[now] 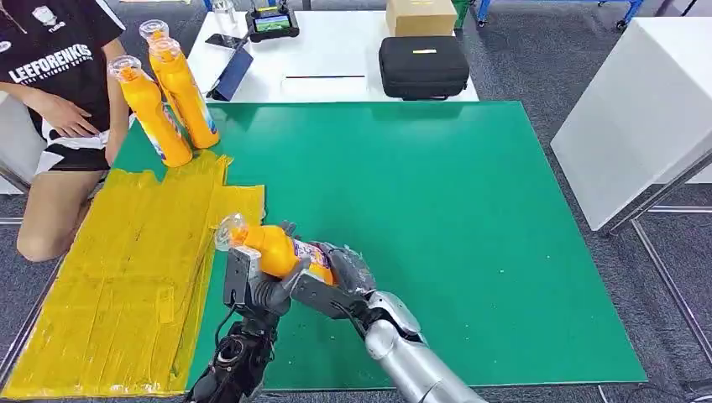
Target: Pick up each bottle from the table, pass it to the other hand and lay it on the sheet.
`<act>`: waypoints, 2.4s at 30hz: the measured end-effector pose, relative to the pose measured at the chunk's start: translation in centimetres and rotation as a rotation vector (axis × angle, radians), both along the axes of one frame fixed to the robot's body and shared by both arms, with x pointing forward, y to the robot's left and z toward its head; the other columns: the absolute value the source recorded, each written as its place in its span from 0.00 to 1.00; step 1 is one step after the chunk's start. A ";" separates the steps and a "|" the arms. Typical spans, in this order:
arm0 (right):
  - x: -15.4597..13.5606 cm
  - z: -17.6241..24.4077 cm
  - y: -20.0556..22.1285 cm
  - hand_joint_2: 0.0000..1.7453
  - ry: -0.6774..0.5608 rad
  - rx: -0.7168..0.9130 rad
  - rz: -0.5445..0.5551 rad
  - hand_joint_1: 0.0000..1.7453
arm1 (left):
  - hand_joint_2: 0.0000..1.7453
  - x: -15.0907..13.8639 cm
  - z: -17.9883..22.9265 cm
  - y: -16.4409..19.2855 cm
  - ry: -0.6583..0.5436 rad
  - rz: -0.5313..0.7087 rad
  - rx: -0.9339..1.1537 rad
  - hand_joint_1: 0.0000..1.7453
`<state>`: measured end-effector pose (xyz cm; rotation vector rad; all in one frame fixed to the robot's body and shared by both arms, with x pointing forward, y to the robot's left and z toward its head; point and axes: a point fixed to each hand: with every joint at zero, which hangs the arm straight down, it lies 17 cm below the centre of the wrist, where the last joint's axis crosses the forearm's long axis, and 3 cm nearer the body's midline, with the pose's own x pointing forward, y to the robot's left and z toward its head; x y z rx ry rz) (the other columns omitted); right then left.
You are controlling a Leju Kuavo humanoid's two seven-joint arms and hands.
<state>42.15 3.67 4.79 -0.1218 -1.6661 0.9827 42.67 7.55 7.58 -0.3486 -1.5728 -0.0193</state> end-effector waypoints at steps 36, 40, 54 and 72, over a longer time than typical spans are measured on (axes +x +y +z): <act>-0.4 5.0 -1.4 1.00 -0.011 0.350 -0.075 0.00 | 1.00 0.4 4.0 7.6 -0.135 0.374 -0.101 1.00; -0.2 7.6 -4.6 1.00 -0.054 0.484 -0.147 0.00 | 1.00 -0.1 5.5 8.9 -0.232 0.438 -0.017 1.00; -3.3 19.1 -18.0 1.00 -0.458 0.673 -0.363 0.00 | 1.00 -3.1 14.4 8.0 -0.925 0.515 0.927 1.00; -6.7 21.8 -26.5 1.00 -0.606 0.704 -0.467 0.00 | 1.00 9.6 28.7 30.8 -0.563 1.287 1.696 1.00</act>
